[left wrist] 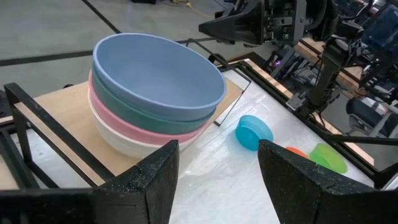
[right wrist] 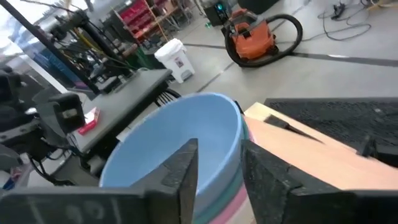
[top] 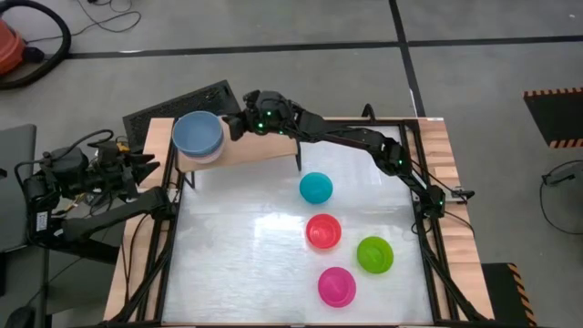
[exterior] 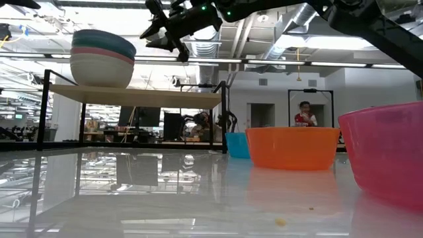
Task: Place and stack bowls onto a shelf
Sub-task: Put the small blue bowl on the shelf
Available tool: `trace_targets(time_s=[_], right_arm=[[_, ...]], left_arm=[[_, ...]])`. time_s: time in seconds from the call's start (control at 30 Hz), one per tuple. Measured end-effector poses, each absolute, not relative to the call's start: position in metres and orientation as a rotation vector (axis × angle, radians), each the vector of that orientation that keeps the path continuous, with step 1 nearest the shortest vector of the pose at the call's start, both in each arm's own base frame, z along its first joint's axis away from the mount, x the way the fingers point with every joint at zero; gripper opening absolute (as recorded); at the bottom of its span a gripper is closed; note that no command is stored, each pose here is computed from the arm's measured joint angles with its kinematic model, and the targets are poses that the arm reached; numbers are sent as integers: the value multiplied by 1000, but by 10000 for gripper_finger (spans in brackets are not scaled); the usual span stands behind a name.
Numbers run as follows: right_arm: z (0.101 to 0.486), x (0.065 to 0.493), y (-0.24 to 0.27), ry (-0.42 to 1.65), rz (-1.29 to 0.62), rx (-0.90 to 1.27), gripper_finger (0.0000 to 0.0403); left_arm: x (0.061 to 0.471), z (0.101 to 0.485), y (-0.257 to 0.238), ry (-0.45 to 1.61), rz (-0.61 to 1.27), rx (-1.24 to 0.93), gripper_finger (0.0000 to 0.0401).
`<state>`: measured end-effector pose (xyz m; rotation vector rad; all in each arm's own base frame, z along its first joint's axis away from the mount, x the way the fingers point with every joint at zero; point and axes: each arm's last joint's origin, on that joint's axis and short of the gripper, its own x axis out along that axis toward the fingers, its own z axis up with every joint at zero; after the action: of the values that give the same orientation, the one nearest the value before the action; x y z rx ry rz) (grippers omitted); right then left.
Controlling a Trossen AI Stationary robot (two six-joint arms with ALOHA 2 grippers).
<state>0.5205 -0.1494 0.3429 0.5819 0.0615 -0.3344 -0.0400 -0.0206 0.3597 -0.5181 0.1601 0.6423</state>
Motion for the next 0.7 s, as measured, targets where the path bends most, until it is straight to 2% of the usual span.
trace_targets(time_s=[0.13, 0.27, 0.47, 0.6, 0.7], right_arm=[[361, 518, -147, -44, -246, 569, 150], [375, 517, -140, -120, -208, 562, 118], [357, 524, -128, -29, -212, 557, 68], [352, 527, -117, 19, -152, 553, 60], [364, 523, -108, 46, -68, 559, 59]], left_arm=[[-40, 360, -21, 159, 639, -524, 204], [-40, 360, -21, 159, 637, -525, 204], [-40, 360, -21, 158, 645, -524, 204], [-40, 360, -20, 155, 652, -522, 204], [-39, 361, -21, 142, 618, -540, 204]])
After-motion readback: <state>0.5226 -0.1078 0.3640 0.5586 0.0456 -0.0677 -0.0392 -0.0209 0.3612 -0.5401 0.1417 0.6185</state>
